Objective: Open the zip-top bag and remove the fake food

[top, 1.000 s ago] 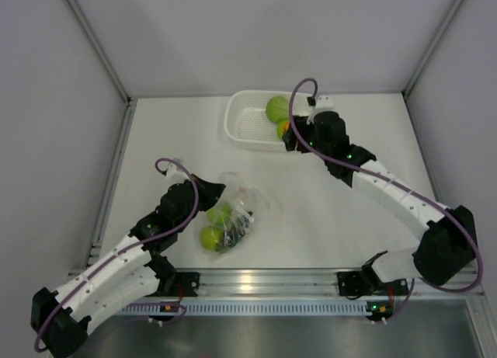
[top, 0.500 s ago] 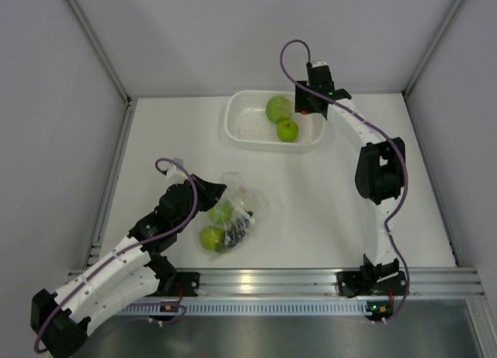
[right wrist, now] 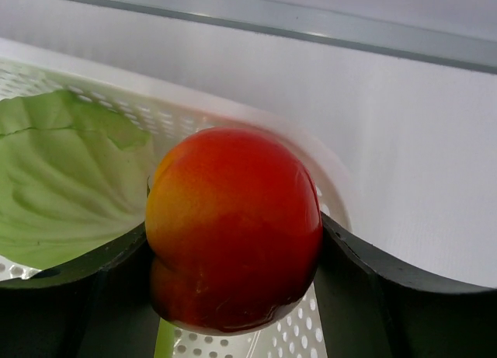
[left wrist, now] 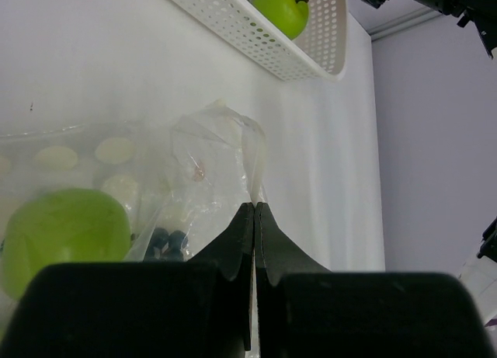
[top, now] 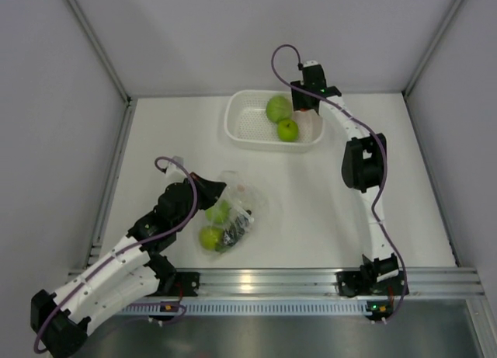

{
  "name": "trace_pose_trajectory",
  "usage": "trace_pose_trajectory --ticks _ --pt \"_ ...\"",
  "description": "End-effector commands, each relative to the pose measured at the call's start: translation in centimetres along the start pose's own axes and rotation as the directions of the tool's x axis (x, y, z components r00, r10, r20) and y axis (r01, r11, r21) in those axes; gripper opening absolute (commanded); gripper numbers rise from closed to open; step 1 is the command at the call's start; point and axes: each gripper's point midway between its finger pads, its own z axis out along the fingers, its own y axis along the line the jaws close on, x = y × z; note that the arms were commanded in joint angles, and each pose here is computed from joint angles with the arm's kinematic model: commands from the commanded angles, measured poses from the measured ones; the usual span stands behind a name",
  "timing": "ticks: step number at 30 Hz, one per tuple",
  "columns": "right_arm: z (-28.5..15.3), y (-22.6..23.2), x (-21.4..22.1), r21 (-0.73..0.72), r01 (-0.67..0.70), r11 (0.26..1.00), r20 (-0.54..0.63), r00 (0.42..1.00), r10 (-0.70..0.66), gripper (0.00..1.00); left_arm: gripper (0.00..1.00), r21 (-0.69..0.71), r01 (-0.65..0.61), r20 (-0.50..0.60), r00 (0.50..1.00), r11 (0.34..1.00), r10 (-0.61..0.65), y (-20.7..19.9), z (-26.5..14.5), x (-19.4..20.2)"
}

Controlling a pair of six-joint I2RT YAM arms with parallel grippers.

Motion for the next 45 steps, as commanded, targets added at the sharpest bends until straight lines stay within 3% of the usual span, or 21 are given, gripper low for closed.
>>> trace_pose_trajectory --ticks 1,13,21,28,32,36,41,45 --pt "-0.5 -1.8 -3.5 0.041 0.043 0.998 0.091 0.995 -0.047 0.56 0.0 0.042 -0.006 0.052 0.999 0.999 0.004 -1.9 -0.2 -1.8" --pt "1.6 -1.9 -2.8 0.028 0.129 0.991 0.094 0.987 -0.131 0.64 0.0 0.011 -0.037 0.048 0.998 0.999 0.036 -1.7 0.6 -1.7" --pt "0.1 -2.1 -4.2 0.036 0.132 0.991 0.125 0.983 -0.136 0.95 0.0 0.005 -0.05 0.039 0.998 0.999 0.05 -1.8 0.9 -1.6" --pt "-4.6 -2.5 -5.9 0.038 0.105 0.994 0.153 0.982 -0.11 0.99 0.0 0.017 -0.042 0.043 0.998 0.999 0.042 -2.2 0.7 -1.9" --pt "-9.1 -2.4 -6.8 0.038 0.001 0.999 0.198 0.98 -0.008 0.99 0.0 0.022 -0.033 0.046 0.998 0.999 0.032 -2.6 0.7 -2.1" --pt "-13.5 1.7 -7.0 -0.286 -0.101 0.953 0.221 0.961 0.168 1.0 0.0 0.043 -0.022 0.052 0.998 0.999 0.02 -3.5 0.7 -2.6" --pt "-18.6 6.6 -4.6 -0.494 -0.188 0.849 0.099 0.958 0.269 0.79 0.0 0.059 -0.014 0.058 0.998 0.998 0.011 -4.5 0.7 -3.1" --pt "-21.5 10.9 -0.1 -0.55 -0.162 0.82 0.025 0.977 0.21 0.7 0.0 0.066 -0.006 0.064 0.998 0.998 0.002 -5.0 0.7 -3.4"
